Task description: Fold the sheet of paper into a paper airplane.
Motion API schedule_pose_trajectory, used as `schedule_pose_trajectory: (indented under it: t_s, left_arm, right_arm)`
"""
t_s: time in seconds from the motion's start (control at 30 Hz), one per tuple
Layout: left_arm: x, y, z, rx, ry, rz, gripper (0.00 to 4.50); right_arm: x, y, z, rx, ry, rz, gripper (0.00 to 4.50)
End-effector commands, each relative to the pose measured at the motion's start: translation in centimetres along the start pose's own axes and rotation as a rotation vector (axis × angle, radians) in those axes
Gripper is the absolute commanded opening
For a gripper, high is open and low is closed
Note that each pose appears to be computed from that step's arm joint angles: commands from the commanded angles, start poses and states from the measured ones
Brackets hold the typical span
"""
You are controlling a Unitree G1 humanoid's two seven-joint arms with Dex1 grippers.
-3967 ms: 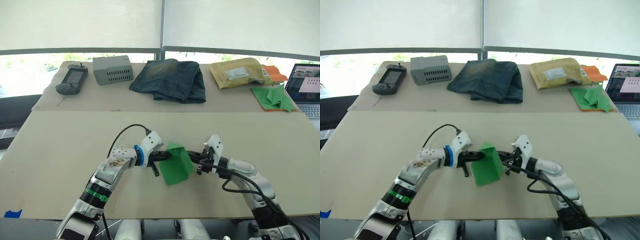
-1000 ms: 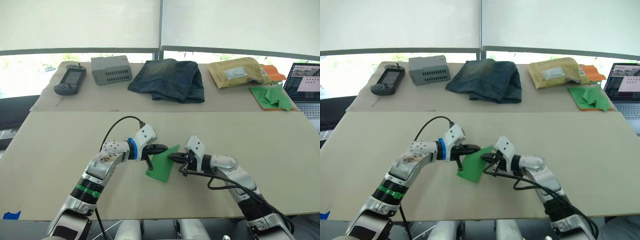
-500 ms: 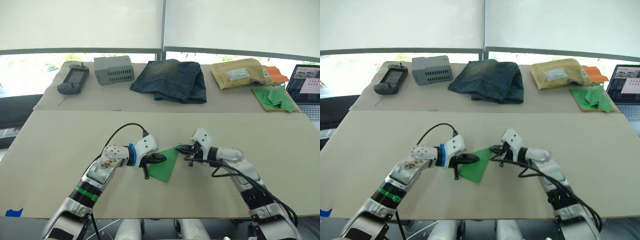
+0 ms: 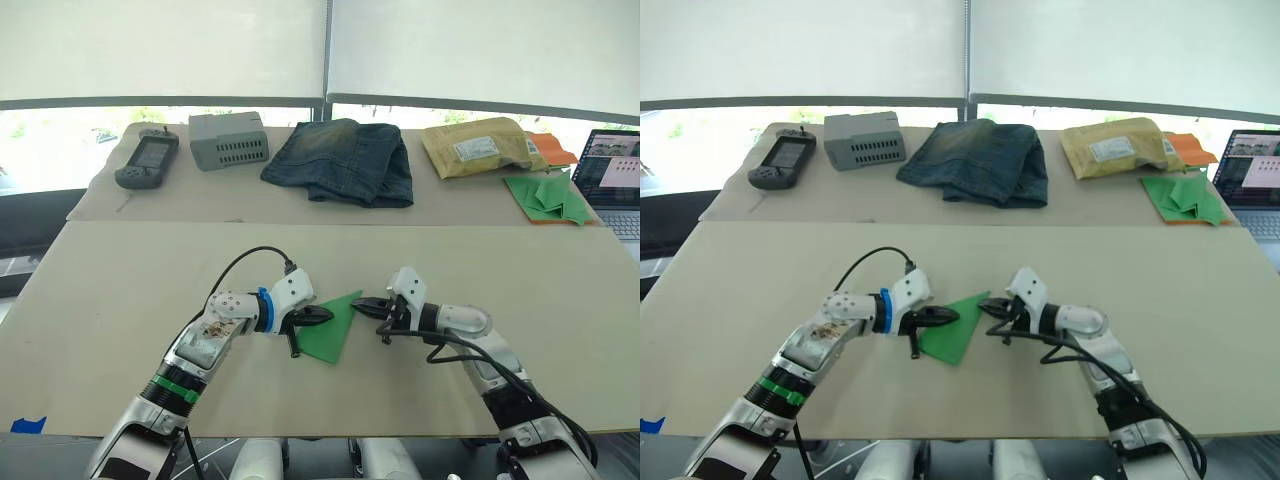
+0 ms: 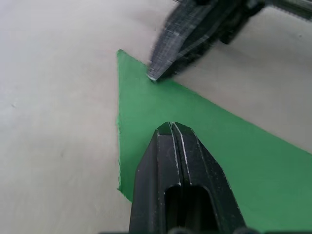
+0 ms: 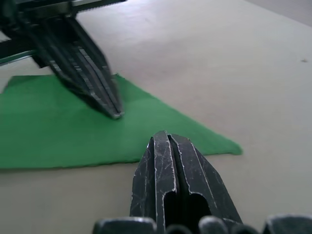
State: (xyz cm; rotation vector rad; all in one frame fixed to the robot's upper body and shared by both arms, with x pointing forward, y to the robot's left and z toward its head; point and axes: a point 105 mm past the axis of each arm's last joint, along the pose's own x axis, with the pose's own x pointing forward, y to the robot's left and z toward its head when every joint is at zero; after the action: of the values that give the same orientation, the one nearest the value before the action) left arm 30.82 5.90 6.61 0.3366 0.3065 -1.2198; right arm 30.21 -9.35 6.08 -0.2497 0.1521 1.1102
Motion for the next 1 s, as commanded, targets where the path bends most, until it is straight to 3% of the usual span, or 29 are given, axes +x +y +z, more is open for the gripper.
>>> schedule_pose_trajectory:
  t_s: [0.03, 0.2, 0.43, 0.63, 0.87, 1.0]
  left_arm:
    - [0.2, 0.1, -1.2, -0.023, 0.052, 0.018, 0.03]
    - [0.1, -0.2, -1.9, -0.026, 0.076, 0.001, 0.03]
    - [0.6, 0.2, -1.3, -0.031, 0.065, -0.004, 0.03]
    - [0.5, 0.4, -1.0, -0.057, 0.046, 0.001, 0.03]
    - [0.1, 0.2, -1.0, -0.070, 0.035, 0.008, 0.03]
    - [-0.1, 0.2, -0.9, -0.072, 0.028, 0.019, 0.03]
  right_arm:
    - [0.5, 2.7, -0.5, 0.053, 0.010, 0.083, 0.00]
    - [0.8, 6.8, -0.8, 0.112, 0.059, 0.222, 0.00]
    - [0.0, 9.1, -1.5, 0.197, 0.153, 0.323, 0.00]
    - [-0.2, 8.6, -1.2, 0.191, 0.149, 0.293, 0.00]
    - [-1.4, 5.8, 4.4, 0.163, -0.042, 0.223, 0.00]
    - [-1.7, 3.3, 5.4, 0.150, -0.083, 0.108, 0.00]
